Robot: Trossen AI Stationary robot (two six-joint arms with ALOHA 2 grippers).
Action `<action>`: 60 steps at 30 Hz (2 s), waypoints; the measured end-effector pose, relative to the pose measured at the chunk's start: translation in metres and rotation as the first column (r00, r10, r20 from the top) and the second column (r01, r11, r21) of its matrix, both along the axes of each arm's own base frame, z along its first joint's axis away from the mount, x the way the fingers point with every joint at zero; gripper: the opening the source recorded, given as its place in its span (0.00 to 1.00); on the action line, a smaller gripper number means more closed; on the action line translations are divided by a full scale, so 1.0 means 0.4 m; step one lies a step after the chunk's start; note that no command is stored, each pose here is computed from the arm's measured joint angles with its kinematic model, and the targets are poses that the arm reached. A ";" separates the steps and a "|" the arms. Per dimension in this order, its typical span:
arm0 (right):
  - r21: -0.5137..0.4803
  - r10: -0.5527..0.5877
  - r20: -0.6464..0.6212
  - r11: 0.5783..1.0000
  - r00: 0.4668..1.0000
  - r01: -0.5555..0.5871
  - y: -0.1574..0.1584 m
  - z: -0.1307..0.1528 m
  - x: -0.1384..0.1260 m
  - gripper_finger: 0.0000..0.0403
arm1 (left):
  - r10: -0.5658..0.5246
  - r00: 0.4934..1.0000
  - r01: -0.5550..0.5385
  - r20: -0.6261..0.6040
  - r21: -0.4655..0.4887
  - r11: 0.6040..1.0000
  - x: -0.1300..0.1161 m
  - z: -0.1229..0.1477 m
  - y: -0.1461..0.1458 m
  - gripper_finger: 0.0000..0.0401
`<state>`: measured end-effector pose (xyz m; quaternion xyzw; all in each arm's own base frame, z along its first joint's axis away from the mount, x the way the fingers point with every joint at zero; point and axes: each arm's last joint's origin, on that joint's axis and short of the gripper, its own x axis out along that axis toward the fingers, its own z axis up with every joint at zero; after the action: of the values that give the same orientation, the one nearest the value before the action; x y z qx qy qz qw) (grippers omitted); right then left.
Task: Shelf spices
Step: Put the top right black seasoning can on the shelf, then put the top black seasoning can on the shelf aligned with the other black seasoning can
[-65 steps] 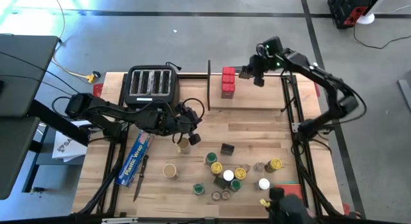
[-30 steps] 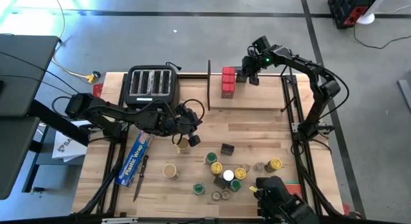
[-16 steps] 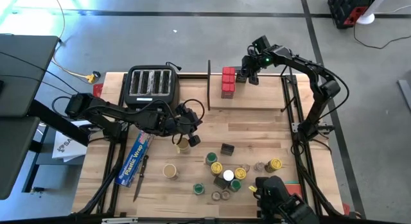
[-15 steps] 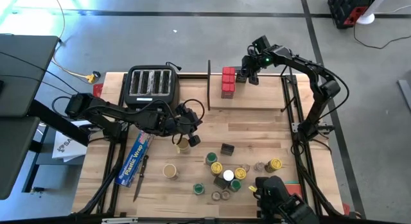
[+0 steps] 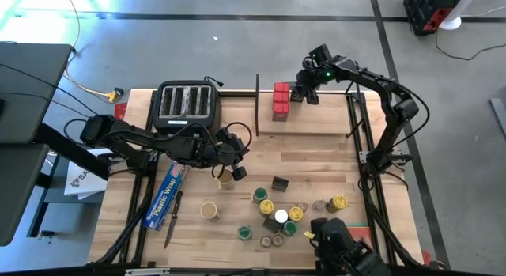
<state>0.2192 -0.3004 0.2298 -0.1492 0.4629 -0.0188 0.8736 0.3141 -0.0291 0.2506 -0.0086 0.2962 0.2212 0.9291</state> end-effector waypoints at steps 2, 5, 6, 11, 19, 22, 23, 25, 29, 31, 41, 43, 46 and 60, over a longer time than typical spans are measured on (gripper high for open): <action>-0.021 0.013 -0.019 1.000 1.000 -0.014 0.004 0.000 0.006 0.57 | 0.000 1.000 0.000 0.000 0.000 1.000 0.000 0.000 0.000 0.00; -0.043 0.035 -0.036 0.998 0.999 -0.037 0.010 -0.001 0.015 0.57 | -0.001 1.000 0.001 0.000 -0.001 1.000 0.000 0.000 0.000 0.00; -0.046 0.043 -0.037 0.998 0.998 -0.044 0.012 -0.001 0.018 0.57 | -0.001 1.000 0.001 0.000 -0.001 1.000 0.000 0.000 0.000 0.00; -0.065 0.066 -0.041 0.996 0.997 -0.069 0.016 0.000 0.025 0.55 | -0.001 1.000 0.001 0.000 -0.001 1.000 0.000 0.000 0.000 0.00; -0.077 0.079 -0.048 0.994 0.996 -0.082 0.016 0.000 0.024 0.50 | -0.001 1.000 0.001 0.000 -0.001 1.000 0.000 0.000 0.000 0.00; -0.079 0.066 -0.038 0.994 0.997 -0.069 0.014 0.001 0.026 0.50 | 0.000 1.000 0.000 0.000 -0.002 1.000 0.000 0.000 0.000 0.00; -0.081 0.063 -0.035 0.995 0.997 -0.066 0.013 0.002 0.026 0.50 | 0.000 1.000 0.000 0.000 -0.002 1.000 0.000 0.000 0.000 0.00; -0.083 0.058 -0.040 0.995 0.998 -0.061 0.013 0.003 0.026 0.50 | 0.000 1.000 0.000 0.001 -0.002 1.000 0.000 0.000 0.000 0.00; -0.091 0.057 -0.050 0.994 0.997 -0.061 0.016 0.003 0.030 0.50 | -0.001 1.000 0.001 0.001 -0.003 1.000 0.000 0.000 0.000 0.00; -0.097 0.059 -0.059 0.993 0.997 -0.064 0.021 0.003 0.036 0.50 | -0.008 1.000 0.008 0.000 -0.008 1.000 0.000 0.000 -0.001 0.00; -0.126 0.070 -0.089 0.989 0.994 -0.081 0.042 0.008 0.059 0.50 | -0.014 1.000 0.014 0.000 -0.015 1.000 0.000 -0.001 -0.002 0.00; -0.144 0.075 -0.080 0.986 0.994 -0.086 0.046 0.021 0.058 0.50 | -0.014 1.000 0.014 0.000 -0.015 1.000 0.001 -0.001 -0.002 0.00; -0.184 0.071 -0.051 0.980 0.996 -0.080 0.052 0.051 0.052 0.50 | -0.014 1.000 0.014 0.001 -0.015 1.000 0.001 0.000 -0.002 0.00; -0.140 -0.118 0.116 0.981 0.986 0.134 0.184 0.212 0.045 0.50 | -0.014 1.000 0.014 0.015 -0.015 1.000 0.003 0.002 -0.002 0.00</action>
<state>0.2371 -0.2270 0.3146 -0.1825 0.4214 -0.1164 0.8807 0.3153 -0.0298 0.2516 -0.0151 0.2908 0.2123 0.9328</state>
